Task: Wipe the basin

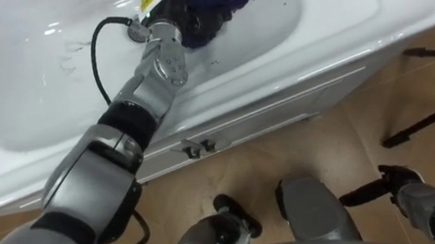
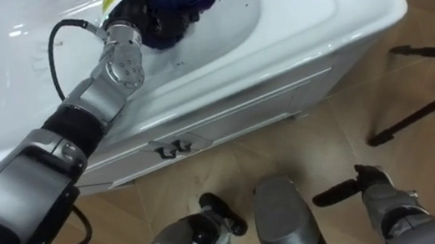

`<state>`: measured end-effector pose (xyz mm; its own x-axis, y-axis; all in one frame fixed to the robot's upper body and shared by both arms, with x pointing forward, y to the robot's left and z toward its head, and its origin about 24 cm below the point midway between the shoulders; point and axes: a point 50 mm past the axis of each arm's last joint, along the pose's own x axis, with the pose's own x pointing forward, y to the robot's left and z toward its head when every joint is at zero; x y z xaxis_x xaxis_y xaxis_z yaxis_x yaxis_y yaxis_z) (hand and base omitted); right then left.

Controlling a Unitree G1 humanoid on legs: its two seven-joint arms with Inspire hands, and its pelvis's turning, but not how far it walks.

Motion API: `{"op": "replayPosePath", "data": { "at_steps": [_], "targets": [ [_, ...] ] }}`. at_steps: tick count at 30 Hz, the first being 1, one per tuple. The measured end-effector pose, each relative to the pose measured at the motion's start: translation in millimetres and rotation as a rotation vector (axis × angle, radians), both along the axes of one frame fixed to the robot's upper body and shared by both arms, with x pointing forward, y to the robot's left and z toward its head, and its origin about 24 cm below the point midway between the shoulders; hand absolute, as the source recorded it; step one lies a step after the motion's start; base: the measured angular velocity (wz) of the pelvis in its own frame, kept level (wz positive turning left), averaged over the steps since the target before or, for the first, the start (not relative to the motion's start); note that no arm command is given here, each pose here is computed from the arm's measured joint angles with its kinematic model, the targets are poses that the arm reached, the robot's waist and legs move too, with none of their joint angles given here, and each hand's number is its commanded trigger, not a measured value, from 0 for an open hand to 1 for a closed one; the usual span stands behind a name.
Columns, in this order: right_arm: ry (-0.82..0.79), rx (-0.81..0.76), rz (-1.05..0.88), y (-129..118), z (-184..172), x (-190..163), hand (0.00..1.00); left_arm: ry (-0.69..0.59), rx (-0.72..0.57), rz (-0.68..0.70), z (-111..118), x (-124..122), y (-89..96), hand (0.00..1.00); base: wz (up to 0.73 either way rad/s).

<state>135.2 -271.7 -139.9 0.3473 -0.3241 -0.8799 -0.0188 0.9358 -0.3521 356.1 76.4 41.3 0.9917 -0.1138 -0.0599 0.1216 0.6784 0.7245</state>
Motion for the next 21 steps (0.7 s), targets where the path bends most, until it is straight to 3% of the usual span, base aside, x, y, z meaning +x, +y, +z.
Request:
{"op": "replayPosePath", "data": {
  "at_steps": [9, 16, 21],
  "targets": [
    [-0.031, 0.01, -0.004, 1.5, 2.1, 6.6, 0.0, 0.001, -0.031, -0.003, 1.8, -0.2, -3.2, 1.0, 0.0],
    [-0.049, 0.013, -0.027, 0.9, 1.9, 5.0, 0.0, 0.074, -0.27, -0.01, 2.1, -6.9, -12.2, 1.0, 0.04],
    [-0.056, 0.015, -0.027, 1.2, 1.5, 4.0, 0.0, 0.072, -0.312, -0.07, 1.7, -12.9, -19.2, 1.0, 0.06]
  ]
}}
